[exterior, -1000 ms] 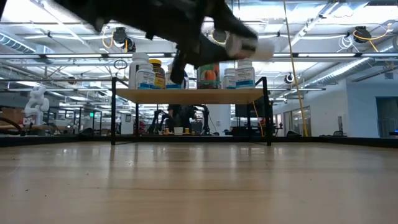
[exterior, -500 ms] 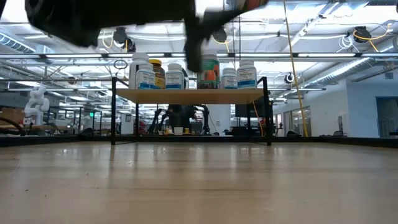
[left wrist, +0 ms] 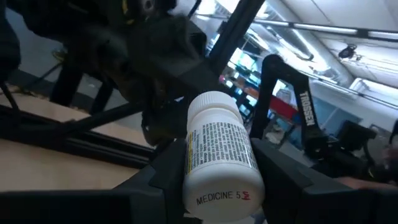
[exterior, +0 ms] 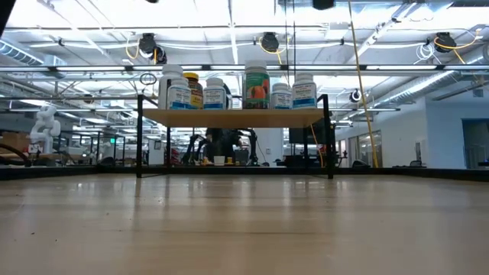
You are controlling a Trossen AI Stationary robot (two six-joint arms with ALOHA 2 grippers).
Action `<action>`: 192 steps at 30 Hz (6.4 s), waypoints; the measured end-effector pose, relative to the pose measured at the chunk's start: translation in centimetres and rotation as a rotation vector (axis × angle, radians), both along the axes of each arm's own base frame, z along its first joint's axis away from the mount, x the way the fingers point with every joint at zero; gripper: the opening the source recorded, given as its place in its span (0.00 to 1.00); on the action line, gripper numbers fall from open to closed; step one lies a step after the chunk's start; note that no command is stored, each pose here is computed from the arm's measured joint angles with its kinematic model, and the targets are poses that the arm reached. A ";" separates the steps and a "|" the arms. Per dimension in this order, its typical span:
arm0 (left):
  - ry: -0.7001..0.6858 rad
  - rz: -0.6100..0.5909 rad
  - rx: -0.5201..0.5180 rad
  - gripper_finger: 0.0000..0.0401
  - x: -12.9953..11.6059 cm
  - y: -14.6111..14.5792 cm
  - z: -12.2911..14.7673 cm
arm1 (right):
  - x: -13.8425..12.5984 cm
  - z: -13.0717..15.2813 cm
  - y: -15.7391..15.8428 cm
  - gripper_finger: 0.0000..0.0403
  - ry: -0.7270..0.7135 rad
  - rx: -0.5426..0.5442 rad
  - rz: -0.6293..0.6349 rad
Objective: Pick and place medicine bottles onto shelf by color
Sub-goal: Put the white black medicine bottle on the shelf, then return to Home Position
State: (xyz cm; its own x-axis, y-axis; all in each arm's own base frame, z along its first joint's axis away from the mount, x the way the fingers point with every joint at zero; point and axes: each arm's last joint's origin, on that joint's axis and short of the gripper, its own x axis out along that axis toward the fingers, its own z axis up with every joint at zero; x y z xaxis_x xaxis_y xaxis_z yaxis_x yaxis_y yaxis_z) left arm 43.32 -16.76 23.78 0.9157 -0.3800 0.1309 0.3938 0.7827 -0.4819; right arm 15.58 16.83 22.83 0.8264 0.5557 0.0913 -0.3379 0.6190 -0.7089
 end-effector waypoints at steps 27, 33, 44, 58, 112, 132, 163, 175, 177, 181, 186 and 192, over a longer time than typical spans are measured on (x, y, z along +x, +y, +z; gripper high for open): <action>0.040 -0.037 -0.078 0.39 2.5 0.2 -0.9 | 1.3 -0.8 -0.3 0.37 -0.025 -0.066 -0.139; 0.022 0.055 -0.052 0.50 2.5 0.2 -0.8 | 1.5 -0.7 -0.6 0.35 0.067 0.120 -0.179; 0.340 0.191 0.207 0.76 1.2 3.4 0.7 | 0.7 1.1 -4.4 0.36 0.360 0.397 -0.461; 0.813 0.757 0.345 0.69 -3.0 6.6 -0.4 | 0.0 8.9 -12.8 0.36 0.464 0.512 -0.981; 1.144 0.804 0.393 0.61 -1.5 10.2 -9.4 | 7.7 8.5 -36.3 0.51 0.998 0.692 -1.132; 0.827 0.786 0.475 0.61 -3.2 6.8 -1.6 | 0.4 14.0 -26.8 0.50 0.817 0.677 -1.009; 0.105 0.635 0.474 0.03 -30.2 18.4 -4.6 | -2.9 0.9 -18.3 0.00 0.467 0.542 -0.442; 0.131 0.571 0.506 0.05 -31.4 18.9 -5.0 | -3.5 -2.0 -19.2 0.00 0.389 0.620 -0.496; 0.158 0.571 0.498 0.05 -31.5 18.9 -5.2 | -3.7 -2.3 -19.3 0.00 0.388 0.632 -0.509; 0.156 0.567 0.495 0.05 -31.5 18.9 -5.2 | -4.1 -2.9 -19.5 0.00 0.381 0.669 -0.521; 0.120 0.534 0.500 0.05 -31.5 18.8 -5.8 | -4.3 -4.4 -19.4 0.00 0.396 0.702 -0.524; 0.100 0.558 0.490 0.05 -31.6 19.0 -7.2 | -4.4 -5.1 -19.2 0.00 0.323 0.792 -0.388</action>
